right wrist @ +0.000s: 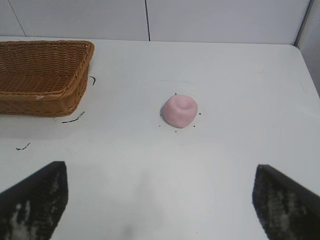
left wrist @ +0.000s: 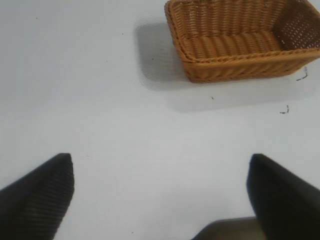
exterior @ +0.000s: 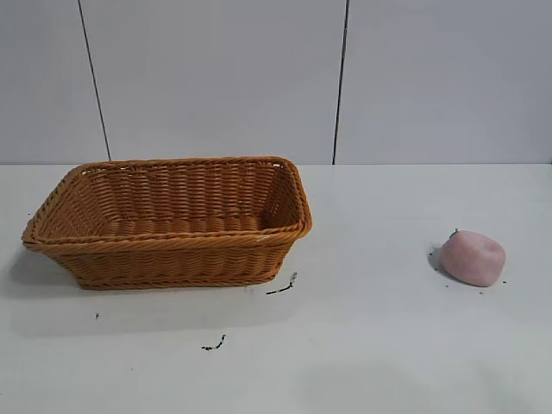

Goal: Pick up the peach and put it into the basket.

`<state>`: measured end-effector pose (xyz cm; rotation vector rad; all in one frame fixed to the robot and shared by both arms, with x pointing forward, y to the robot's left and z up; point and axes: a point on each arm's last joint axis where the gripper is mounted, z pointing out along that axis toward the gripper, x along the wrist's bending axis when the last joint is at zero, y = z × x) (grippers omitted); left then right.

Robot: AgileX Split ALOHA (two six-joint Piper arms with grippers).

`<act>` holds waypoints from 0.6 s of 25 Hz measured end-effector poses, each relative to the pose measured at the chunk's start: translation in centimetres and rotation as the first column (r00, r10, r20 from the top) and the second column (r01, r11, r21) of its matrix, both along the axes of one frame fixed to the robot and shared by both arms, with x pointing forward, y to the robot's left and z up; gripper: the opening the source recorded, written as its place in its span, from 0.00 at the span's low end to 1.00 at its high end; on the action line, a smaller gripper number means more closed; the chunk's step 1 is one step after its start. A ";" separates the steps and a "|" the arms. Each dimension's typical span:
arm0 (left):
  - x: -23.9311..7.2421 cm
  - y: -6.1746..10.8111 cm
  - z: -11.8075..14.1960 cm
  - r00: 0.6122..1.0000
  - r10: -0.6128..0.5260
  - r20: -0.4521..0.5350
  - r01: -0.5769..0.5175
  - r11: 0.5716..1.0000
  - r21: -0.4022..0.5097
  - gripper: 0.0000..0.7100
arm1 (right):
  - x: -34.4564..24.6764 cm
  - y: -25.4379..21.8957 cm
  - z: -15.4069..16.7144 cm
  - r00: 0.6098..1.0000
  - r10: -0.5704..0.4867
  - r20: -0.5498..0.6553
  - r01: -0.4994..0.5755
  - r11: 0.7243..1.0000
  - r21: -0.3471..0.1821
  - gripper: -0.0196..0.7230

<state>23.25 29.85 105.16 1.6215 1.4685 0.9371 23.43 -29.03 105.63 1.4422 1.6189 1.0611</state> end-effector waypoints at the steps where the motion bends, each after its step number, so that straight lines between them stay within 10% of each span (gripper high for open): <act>1: 0.0 0.0 0.0 1.000 0.000 0.000 0.000 1.000 0.000 0.97 | 0.0 0.0 0.0 1.000 0.000 0.000 0.000 1.000 -0.001 0.95; 15: 0.0 0.0 0.0 1.000 0.000 0.000 0.000 1.000 0.000 0.97 | 1.8 -0.1 1.2 0.996 -0.008 -0.094 0.006 1.000 -0.015 0.95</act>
